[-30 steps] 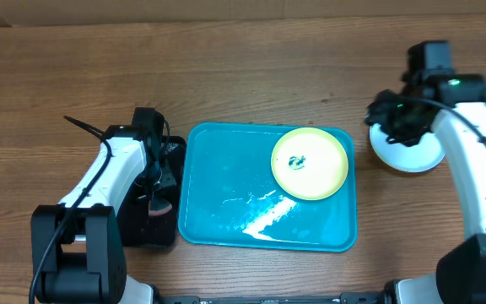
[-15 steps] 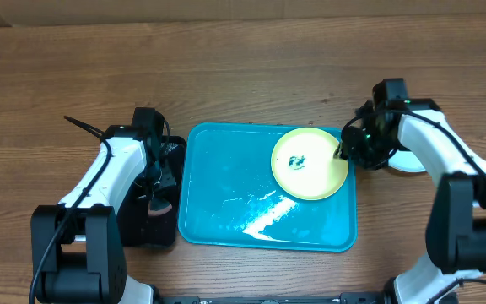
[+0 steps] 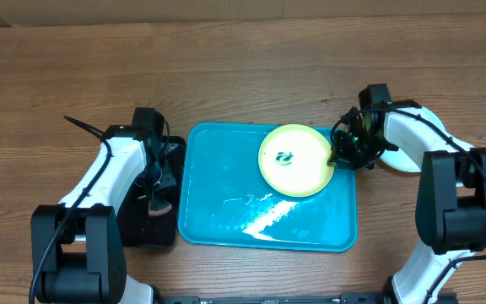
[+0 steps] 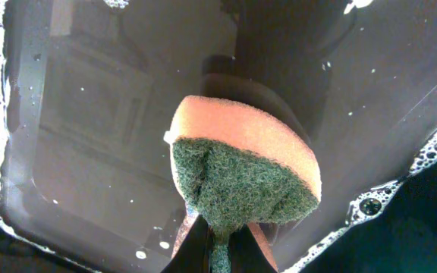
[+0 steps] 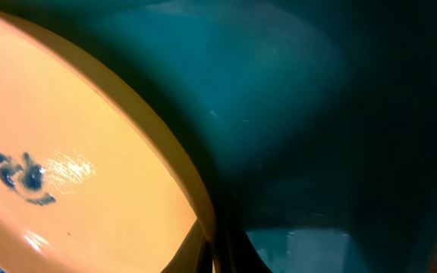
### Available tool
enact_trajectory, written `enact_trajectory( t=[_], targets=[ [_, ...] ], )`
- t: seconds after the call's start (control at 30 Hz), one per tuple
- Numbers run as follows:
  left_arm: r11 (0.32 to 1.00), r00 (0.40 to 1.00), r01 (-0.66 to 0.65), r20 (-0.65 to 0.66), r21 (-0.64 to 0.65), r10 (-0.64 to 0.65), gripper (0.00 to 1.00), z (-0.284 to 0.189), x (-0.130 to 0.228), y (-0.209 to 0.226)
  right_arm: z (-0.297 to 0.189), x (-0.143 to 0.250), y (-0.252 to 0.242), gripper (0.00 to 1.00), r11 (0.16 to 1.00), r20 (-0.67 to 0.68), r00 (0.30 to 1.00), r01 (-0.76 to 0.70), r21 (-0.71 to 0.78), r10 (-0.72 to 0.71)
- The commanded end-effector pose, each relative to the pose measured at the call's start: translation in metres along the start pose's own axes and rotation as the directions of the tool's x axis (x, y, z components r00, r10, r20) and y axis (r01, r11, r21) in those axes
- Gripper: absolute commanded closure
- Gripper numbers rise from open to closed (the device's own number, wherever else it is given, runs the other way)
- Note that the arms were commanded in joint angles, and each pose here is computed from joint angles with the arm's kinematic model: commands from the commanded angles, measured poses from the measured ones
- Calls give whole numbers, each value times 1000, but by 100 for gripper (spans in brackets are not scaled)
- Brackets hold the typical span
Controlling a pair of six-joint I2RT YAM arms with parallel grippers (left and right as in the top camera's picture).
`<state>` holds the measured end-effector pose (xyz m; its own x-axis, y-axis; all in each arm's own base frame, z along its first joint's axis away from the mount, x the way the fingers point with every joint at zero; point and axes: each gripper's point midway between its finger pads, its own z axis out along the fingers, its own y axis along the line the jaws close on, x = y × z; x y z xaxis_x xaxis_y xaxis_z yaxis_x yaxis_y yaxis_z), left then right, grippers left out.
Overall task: Clean dirty plates on tray and stack at the side
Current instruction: 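Move the right gripper to the yellow plate and drag it to tray center, then lift the sponge from the black tray onto the yellow plate, left gripper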
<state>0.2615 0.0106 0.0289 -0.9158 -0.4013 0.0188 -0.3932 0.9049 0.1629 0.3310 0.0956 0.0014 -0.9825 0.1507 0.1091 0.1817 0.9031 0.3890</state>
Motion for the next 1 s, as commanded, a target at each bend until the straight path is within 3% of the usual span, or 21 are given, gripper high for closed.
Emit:
enact_trajectory(
  t=[0.0, 0.3, 0.73, 0.97],
  targets=[
    [1000, 1000, -19, -14, 3, 19, 96, 2, 2, 0, 26, 8, -7, 96, 998, -51, 998, -20, 51, 23],
    [999, 999, -39, -28, -9, 39, 96, 4, 7, 3, 30, 14, 6, 96, 999, -68, 998, 18, 48, -14],
    [998, 995, -53, 82, 36, 50, 96, 42, -1, -6, 30, 20, 4, 96, 998, -91, 996, 15, 56, -9],
    [997, 993, -69, 96, 29, 66, 96, 37, -7, -6, 30, 24, 3, 96, 998, -104, 995, 9, 60, -3]
  ],
)
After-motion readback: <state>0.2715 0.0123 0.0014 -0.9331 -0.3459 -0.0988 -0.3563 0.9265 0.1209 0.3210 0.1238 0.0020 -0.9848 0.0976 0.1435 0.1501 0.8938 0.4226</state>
